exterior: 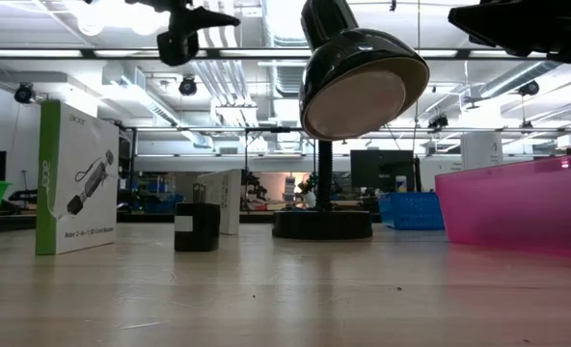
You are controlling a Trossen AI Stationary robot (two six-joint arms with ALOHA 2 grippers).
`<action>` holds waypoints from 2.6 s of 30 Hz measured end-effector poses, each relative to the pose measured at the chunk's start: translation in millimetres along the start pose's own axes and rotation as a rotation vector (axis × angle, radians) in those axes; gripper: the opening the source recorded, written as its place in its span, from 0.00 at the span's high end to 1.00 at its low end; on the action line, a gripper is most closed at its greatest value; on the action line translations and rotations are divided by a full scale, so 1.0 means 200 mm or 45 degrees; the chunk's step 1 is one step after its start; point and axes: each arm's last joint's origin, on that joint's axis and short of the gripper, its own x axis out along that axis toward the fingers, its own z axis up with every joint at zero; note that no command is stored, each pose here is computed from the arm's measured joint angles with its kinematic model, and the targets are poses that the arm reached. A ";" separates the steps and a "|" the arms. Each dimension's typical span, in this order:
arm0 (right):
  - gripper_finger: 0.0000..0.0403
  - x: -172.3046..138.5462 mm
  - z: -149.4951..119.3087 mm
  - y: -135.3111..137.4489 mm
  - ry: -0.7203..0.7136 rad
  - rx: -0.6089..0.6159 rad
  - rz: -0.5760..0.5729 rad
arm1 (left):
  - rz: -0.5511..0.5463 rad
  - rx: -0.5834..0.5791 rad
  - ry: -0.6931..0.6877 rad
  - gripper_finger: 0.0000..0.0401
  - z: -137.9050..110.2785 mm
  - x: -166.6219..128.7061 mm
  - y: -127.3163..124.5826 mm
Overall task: Pick and place items into bin
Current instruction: Put the bottom white card reader box into the green bin
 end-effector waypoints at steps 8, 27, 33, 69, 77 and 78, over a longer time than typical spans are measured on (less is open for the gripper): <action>0.87 0.00 -0.01 0.00 0.008 0.001 0.006 | -0.094 0.130 0.059 0.70 -0.06 0.00 -0.10; 0.87 -0.01 -0.03 0.02 0.021 0.070 0.015 | 0.315 -0.335 0.307 0.70 -0.27 -0.05 -0.13; 0.87 0.00 -0.03 0.02 0.033 0.067 0.024 | 0.449 -0.473 0.182 0.70 -0.20 -0.09 -0.16; 0.87 0.00 -0.06 0.04 0.093 0.044 0.059 | 1.160 -0.745 0.725 0.70 -0.29 0.31 -0.41; 0.87 0.00 -0.06 0.04 0.098 0.042 0.061 | 1.259 -0.798 0.717 0.70 -0.37 0.29 -0.42; 0.87 0.00 -0.06 0.04 0.099 0.042 0.061 | 1.271 -0.805 0.714 0.70 -0.38 0.28 -0.41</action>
